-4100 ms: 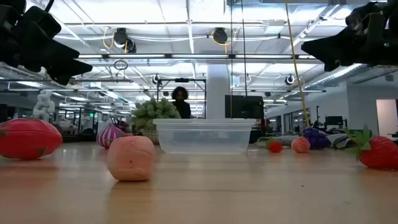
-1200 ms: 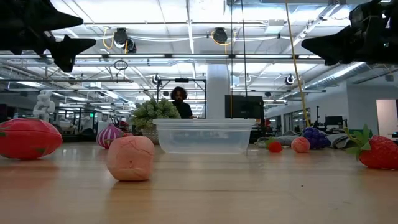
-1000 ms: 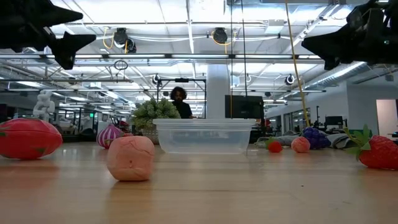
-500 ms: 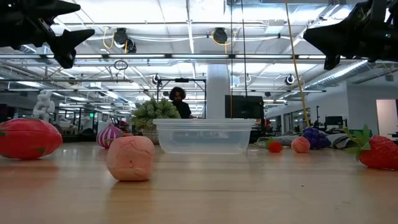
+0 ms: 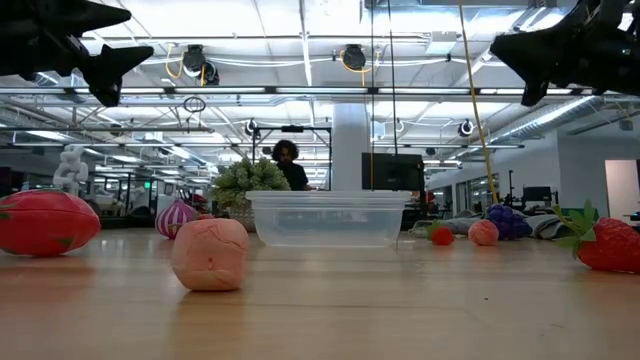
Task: Pick and placing Produce into tupperware
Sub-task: Put the grapes into the transparent container
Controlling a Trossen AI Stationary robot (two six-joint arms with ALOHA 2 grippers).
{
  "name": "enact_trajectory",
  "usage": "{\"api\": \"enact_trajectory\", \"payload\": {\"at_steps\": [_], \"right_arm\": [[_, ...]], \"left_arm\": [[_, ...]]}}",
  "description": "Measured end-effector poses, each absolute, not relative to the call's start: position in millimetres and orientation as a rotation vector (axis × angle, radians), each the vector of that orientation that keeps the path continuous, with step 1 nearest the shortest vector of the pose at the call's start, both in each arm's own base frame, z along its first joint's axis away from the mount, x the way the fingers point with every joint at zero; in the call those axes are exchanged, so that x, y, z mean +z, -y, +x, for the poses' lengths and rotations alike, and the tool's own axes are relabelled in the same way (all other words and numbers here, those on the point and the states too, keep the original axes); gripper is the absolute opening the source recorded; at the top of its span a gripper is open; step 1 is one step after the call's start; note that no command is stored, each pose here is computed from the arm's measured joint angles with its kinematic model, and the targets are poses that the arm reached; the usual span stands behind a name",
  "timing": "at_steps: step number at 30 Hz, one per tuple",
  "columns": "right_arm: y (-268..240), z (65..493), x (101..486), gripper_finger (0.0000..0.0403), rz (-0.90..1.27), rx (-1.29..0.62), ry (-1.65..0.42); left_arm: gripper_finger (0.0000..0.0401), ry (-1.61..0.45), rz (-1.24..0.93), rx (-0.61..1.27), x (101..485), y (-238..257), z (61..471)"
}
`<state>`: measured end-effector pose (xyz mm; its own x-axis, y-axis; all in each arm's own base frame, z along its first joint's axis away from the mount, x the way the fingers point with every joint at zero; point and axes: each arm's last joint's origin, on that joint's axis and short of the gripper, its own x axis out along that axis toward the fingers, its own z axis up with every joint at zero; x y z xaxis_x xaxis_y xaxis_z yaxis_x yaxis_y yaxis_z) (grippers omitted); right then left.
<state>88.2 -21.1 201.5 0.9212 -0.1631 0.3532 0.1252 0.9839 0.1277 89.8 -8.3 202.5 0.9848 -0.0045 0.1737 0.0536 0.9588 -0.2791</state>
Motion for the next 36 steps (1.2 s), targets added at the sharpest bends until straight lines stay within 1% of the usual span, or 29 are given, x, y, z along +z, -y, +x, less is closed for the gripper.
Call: {"api": "enact_trajectory", "payload": {"at_steps": [7, 16, 19, 21, 25, 29, 32, 34, 36], "right_arm": [[20.9, 83.9, 211.0, 0.0054, 0.012, -0.186, 0.474], [20.8, 84.2, 211.0, 0.0054, 0.018, -0.181, 0.472], [20.5, 82.9, 214.3, 0.0054, -0.01, -0.185, 0.497], [20.9, 85.2, 212.9, 0.0054, -0.058, -0.193, 0.432], [16.4, 70.6, 274.6, 0.0054, -0.154, -0.195, 0.416], [17.2, 72.9, 321.4, 0.0054, -0.148, -0.193, 0.096], [21.0, 79.8, 361.2, 0.0054, -0.144, -0.247, -0.088], [25.9, 90.0, 379.2, 0.0054, -0.139, -0.304, -0.261], [31.7, 103.4, 389.2, 0.0054, -0.131, -0.355, -0.469]], "left_arm": [[0.0244, 0.221, -0.211, 0.009, 206.8, 7.1, 88.9], [0.0244, 0.209, -0.241, 0.006, 205.6, 7.2, 89.2], [0.0244, 0.206, -0.226, 0.008, 207.8, 7.0, 88.4], [0.0244, 0.219, -0.206, 0.017, 216.1, 6.5, 85.5], [0.0244, 0.211, -0.155, 0.097, 247.4, 2.4, 70.7], [0.0244, 0.101, -0.136, 0.225, 278.8, -3.4, 52.7], [0.0243, 0.012, -0.132, 0.332, 298.5, -7.0, 45.9], [0.0243, -0.054, -0.137, 0.388, 308.9, -8.5, 44.4], [0.0243, -0.117, -0.151, 0.436, 317.6, -9.3, 45.4]]}}
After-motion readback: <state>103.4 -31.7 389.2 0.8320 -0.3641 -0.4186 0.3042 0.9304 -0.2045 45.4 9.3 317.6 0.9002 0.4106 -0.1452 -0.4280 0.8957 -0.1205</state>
